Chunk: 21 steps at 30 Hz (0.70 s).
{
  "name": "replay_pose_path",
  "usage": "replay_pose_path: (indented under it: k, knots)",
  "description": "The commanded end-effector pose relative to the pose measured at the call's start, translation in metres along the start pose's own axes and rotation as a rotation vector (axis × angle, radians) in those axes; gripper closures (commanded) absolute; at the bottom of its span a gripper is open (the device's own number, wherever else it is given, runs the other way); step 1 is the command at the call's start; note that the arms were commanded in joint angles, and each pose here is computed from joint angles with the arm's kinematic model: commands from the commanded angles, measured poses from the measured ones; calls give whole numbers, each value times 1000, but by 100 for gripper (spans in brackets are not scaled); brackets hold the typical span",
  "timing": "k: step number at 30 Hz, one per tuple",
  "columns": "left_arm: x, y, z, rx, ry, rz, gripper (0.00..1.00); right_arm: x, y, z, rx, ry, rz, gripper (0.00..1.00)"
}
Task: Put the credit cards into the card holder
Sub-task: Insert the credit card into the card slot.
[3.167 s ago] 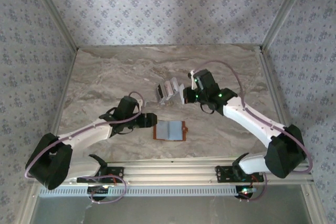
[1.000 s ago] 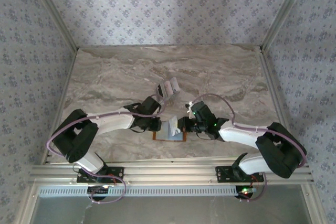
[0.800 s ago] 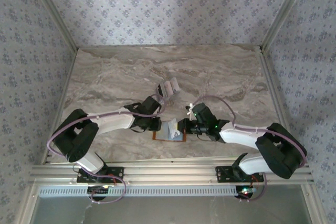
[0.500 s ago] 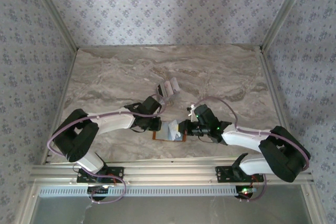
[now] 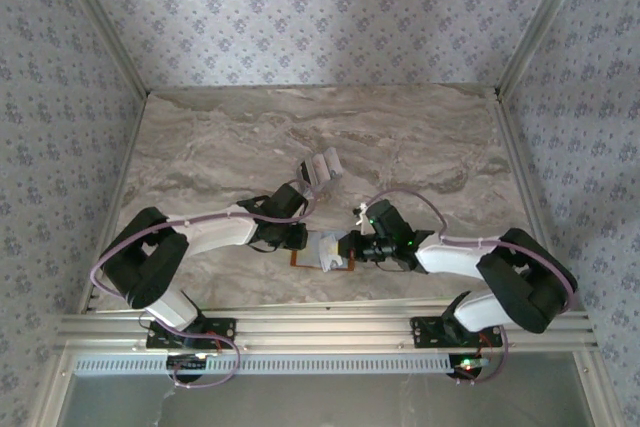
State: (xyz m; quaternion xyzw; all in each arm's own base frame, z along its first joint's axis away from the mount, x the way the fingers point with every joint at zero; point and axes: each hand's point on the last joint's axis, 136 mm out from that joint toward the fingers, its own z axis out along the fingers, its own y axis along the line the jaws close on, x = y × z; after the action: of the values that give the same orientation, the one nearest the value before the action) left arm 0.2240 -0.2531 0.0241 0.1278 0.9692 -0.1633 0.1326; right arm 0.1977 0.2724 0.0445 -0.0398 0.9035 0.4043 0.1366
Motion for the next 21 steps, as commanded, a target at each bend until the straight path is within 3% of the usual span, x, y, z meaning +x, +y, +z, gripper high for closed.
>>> replay_pose_path:
  k: [1,21]
  knots:
    - [10,9,5,-53,46,16,82,-3,-1,5,1,9,20,100]
    - [13,7,9,-43,66,15,82,-21,-5,27,74,-91,0,100]
